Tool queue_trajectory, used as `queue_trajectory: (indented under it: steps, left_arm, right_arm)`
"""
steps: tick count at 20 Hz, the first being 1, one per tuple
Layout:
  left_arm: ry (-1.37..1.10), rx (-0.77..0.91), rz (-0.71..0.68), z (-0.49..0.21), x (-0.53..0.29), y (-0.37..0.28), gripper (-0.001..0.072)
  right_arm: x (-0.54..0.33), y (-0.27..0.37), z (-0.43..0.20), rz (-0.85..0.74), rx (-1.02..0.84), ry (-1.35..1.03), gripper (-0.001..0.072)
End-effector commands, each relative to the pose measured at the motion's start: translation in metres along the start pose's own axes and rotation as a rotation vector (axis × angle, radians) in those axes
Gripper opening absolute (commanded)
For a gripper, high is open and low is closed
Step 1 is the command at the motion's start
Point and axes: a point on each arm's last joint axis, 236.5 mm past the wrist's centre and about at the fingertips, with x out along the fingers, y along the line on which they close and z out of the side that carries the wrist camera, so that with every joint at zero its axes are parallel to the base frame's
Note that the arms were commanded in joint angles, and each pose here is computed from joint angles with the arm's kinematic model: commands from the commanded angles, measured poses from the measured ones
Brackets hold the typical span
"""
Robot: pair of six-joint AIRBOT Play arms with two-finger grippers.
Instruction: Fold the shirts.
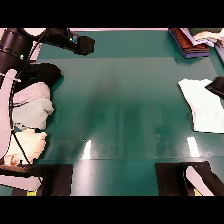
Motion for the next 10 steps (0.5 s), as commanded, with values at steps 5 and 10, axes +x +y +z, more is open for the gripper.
queue_trajectory:
  steps: [5, 10]
  left_arm:
    - [-0.003, 0.001, 0.000, 0.001, 0.000, 0.000, 0.0023]
    - [-0.003, 0.001, 0.000, 0.001, 0.000, 0.000, 0.0023]
  right_arm:
    - [0.028, 0.126, -0.074, 0.228, -0.324, 0.194, 0.0013]
    - [0.042, 0.145, -0.102, 0.252, -0.386, 0.282, 0.0014]
